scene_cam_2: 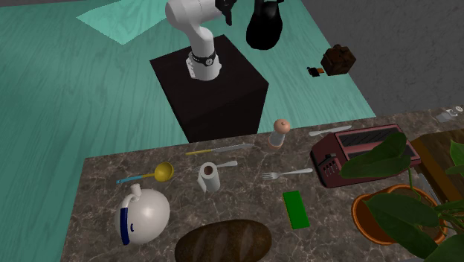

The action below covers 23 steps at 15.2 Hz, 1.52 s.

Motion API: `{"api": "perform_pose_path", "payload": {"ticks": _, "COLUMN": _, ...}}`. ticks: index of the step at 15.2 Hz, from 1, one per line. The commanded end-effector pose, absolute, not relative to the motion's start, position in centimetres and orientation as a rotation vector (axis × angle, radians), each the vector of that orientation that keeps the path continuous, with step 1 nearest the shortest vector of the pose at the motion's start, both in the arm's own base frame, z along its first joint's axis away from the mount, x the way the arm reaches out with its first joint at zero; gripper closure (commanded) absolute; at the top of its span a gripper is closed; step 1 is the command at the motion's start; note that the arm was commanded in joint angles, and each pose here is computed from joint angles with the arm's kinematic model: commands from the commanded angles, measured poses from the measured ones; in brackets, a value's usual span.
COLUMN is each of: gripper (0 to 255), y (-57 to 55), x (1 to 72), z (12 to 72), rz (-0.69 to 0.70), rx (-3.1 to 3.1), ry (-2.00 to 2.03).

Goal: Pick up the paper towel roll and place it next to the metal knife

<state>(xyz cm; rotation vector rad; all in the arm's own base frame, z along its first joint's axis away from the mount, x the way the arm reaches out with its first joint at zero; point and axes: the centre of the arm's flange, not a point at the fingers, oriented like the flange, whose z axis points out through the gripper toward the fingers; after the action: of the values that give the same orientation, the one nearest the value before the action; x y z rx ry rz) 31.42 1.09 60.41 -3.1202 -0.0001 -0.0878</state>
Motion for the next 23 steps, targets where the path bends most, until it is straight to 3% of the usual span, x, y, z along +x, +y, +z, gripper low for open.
{"api": "perform_pose_path", "payload": {"ticks": 1, "gripper": 0, "y": 1.1, "x": 31.4, "z": 60.4, "rz": -0.088, "rx": -3.12, "ry": 0.0}}
{"api": "perform_pose_path", "payload": {"ticks": 23, "gripper": 0, "y": -14.1, "x": 43.8, "z": 40.3, "rz": -0.236, "rx": -3.132, "ry": 0.303}}
